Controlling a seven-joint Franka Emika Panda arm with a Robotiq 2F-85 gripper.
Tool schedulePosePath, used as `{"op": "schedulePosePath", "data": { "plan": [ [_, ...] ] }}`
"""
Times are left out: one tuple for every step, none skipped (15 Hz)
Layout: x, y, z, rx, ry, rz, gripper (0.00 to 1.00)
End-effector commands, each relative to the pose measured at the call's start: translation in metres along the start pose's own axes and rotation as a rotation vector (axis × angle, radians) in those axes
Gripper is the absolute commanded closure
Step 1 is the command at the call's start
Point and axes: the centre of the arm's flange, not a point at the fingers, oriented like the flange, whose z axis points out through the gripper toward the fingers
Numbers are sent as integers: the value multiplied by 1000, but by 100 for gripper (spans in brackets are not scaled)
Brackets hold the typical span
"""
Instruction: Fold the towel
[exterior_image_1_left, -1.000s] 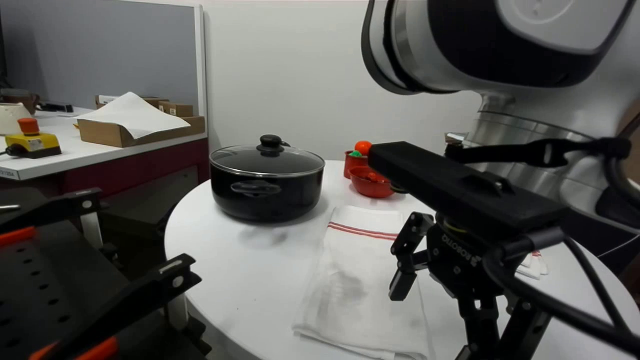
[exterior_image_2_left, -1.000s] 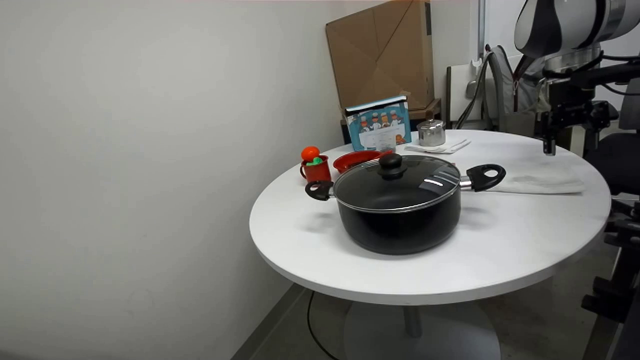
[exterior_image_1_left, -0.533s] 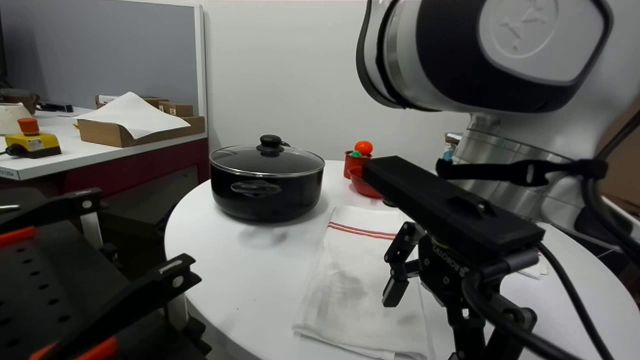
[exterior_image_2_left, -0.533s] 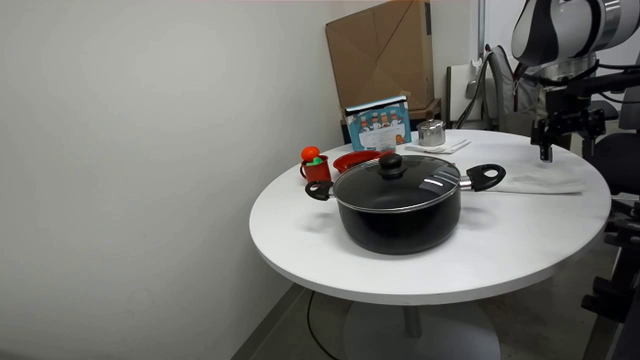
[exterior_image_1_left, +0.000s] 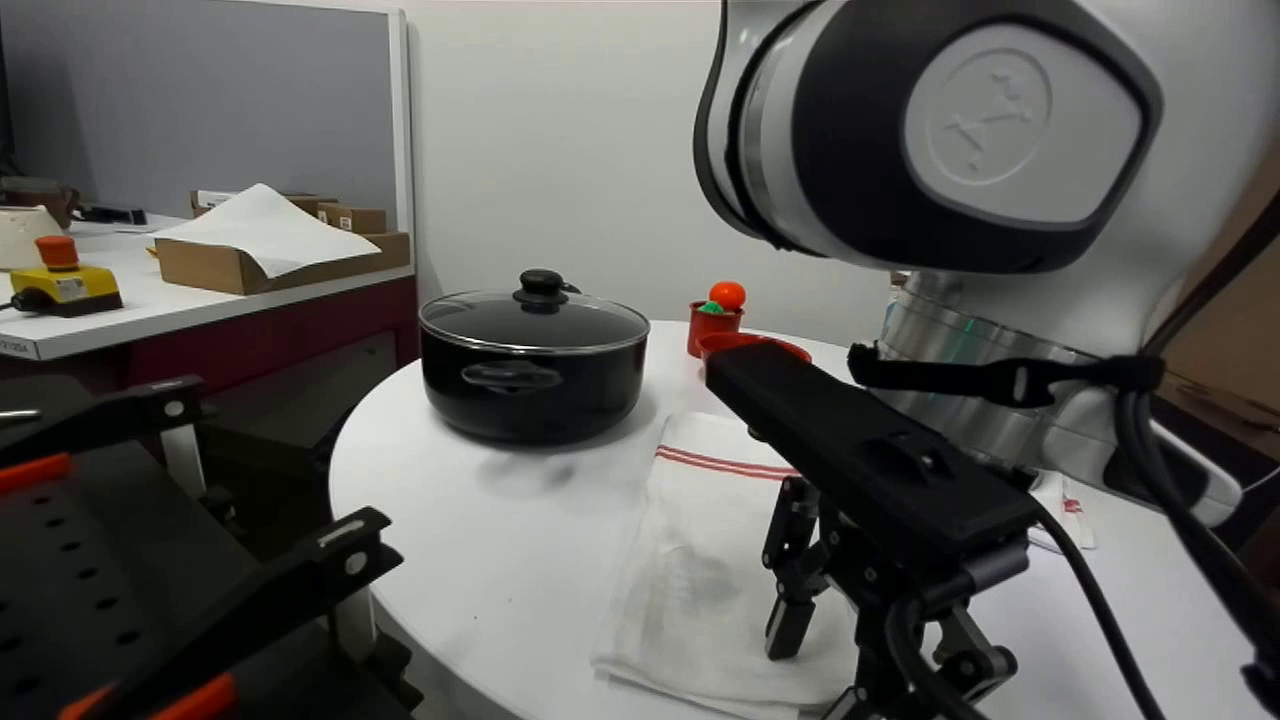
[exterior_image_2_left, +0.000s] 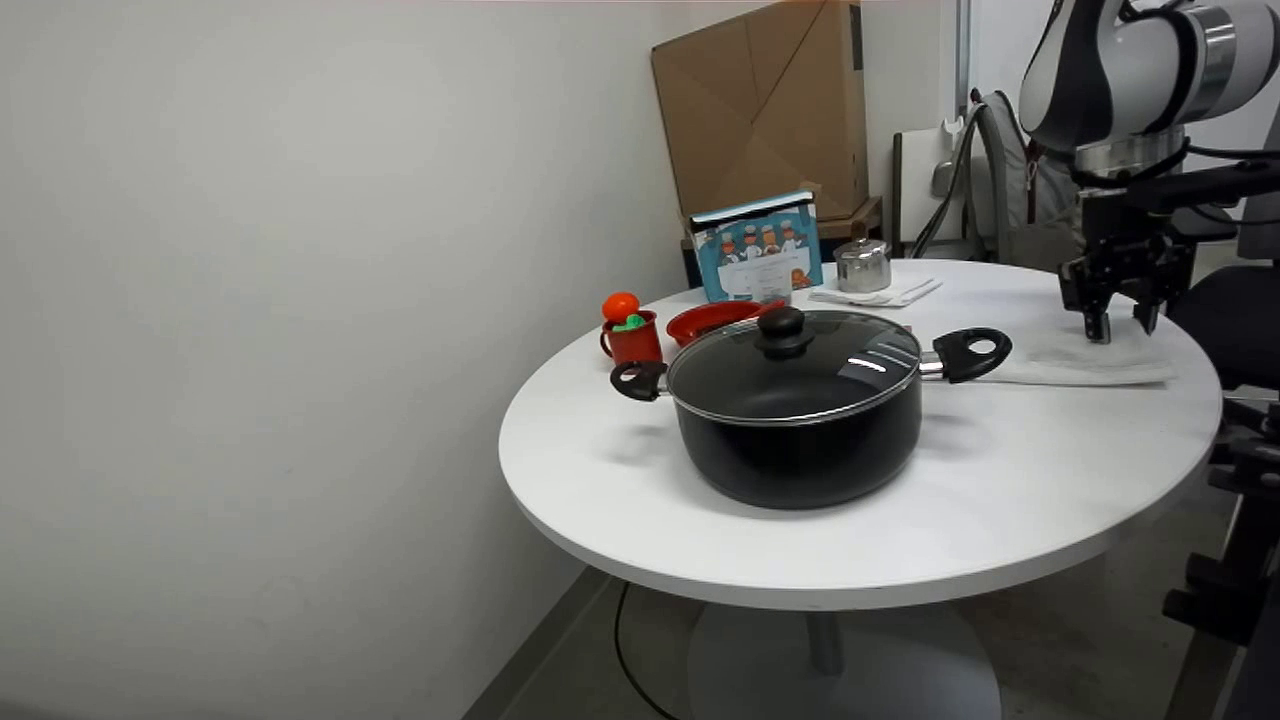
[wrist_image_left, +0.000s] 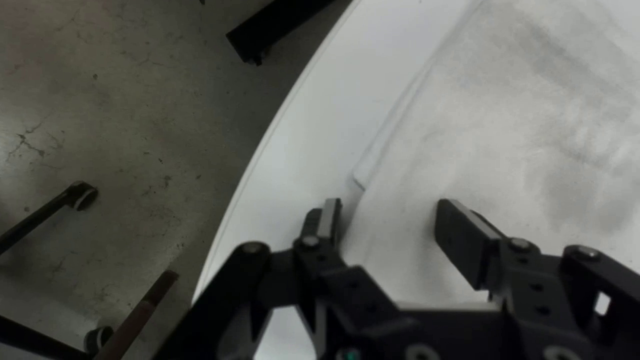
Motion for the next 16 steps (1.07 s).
{"op": "schedulePosePath", "data": {
  "plan": [
    [-1,-1,2,30,31,-26,79],
    [-2,-2,2,35,32,-33,86],
    [-5,-4,-1,49,32,-38,92],
    [-7,-6,-3,60,32,-42,92],
    [-11,-8,-8,88,26,-38,97],
    [-13,-8,-10,102,25,-34,96],
    [-19,-8,-17,138,15,-29,95],
    [-23,-7,-20,163,11,-29,92],
    [-31,-5,-27,192,8,-29,92],
    [-37,-4,-29,215,1,-32,90],
    [-45,-2,-35,236,-3,-42,91],
    [-51,-1,-39,254,-7,-53,89],
    [-56,0,-43,272,-12,-62,90],
    [-62,0,-48,286,-15,-75,90],
    [-66,-2,-52,298,-19,-89,92],
    [-69,-4,-58,305,-20,-101,92]
  ]
}}
